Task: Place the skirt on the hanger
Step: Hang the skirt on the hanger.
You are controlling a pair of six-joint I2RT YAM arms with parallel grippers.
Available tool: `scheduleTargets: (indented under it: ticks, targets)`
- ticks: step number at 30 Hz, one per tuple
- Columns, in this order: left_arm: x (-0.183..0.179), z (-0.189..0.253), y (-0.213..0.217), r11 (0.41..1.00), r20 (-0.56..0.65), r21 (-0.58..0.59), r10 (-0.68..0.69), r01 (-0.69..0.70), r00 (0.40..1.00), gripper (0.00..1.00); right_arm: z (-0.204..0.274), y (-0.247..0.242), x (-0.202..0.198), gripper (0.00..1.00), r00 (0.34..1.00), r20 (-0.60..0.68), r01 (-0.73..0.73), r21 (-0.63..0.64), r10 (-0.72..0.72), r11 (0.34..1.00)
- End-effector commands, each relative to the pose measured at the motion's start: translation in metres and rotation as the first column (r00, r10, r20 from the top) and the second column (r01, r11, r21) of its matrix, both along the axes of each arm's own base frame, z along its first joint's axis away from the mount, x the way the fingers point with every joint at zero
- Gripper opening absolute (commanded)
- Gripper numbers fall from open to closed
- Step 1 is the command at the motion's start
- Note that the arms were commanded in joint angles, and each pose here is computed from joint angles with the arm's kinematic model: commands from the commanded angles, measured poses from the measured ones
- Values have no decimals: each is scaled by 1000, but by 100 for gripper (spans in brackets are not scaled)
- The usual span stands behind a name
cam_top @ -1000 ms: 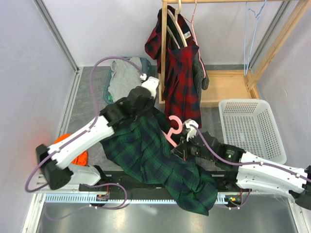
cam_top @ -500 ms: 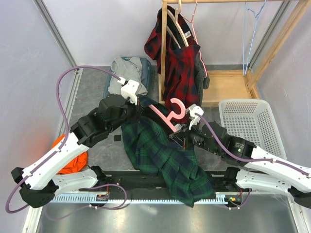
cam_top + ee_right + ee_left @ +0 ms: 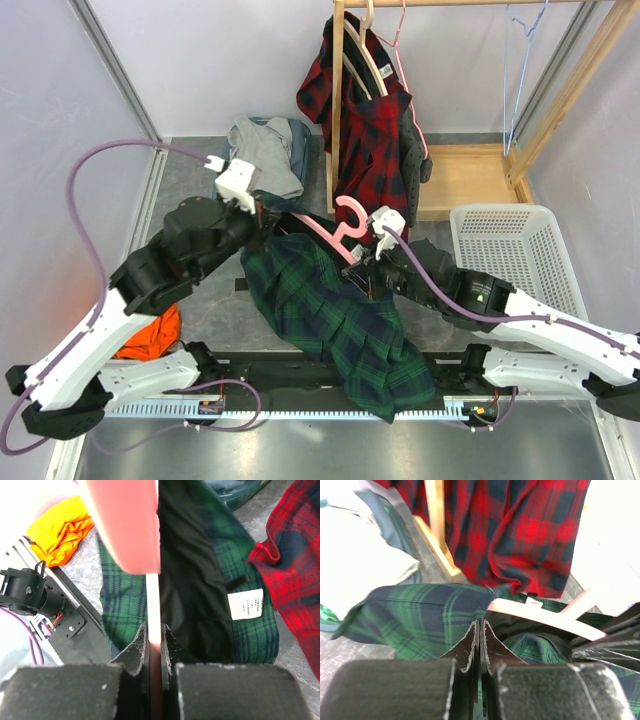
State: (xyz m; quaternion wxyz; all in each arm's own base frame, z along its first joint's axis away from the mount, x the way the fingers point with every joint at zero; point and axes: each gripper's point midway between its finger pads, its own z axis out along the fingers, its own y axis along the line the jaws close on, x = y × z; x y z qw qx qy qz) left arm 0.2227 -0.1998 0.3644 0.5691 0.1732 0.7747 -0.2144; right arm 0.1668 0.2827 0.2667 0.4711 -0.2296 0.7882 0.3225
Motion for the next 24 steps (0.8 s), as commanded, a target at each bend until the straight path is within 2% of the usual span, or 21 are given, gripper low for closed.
scheduleTargets:
  ticks: [1, 7, 9, 10, 11, 13, 14, 15, 17, 24]
  targets:
    - [-13, 38, 31, 995, 89, -81, 59, -51, 994, 2, 50, -5, 22, 0, 987, 93, 116, 145, -131, 983]
    - [-27, 21, 35, 996, 52, -86, 25, -20, 998, 2, 86, -11, 26, 0, 977, 142, 131, 192, -160, 973]
    - [-28, 14, 31, 997, 38, -75, 6, -3, 999, 6, 98, -11, 26, 0, 975, 160, 120, 196, -152, 973]
    - [-29, 13, 29, 997, 33, -70, -7, 9, 999, 11, 111, -11, 27, 0, 972, 182, 112, 203, -150, 973]
    - [-29, 14, 28, 997, 33, -70, -11, 14, 999, 25, 116, -10, 27, 0, 970, 191, 108, 203, -147, 973]
    - [-29, 15, 25, 998, 33, -60, -26, 27, 999, 33, 131, -9, 26, 0, 968, 213, 91, 199, -134, 976]
    - [-29, 18, 25, 998, 38, -63, -24, 27, 999, 51, 135, -10, 27, 0, 966, 219, 91, 197, -135, 976]
    - [-28, 20, 25, 998, 43, -64, -23, 26, 999, 61, 142, -10, 26, 0, 965, 227, 86, 199, -132, 976]
    - [-27, 26, 26, 998, 56, -64, -21, 24, 998, 75, 147, -10, 25, 0, 964, 241, 71, 185, -115, 980]
    - [-22, 60, 34, 999, 153, -47, 1, 7, 988, 82, 155, -14, 13, 0, 961, 276, -3, 121, -30, 993]
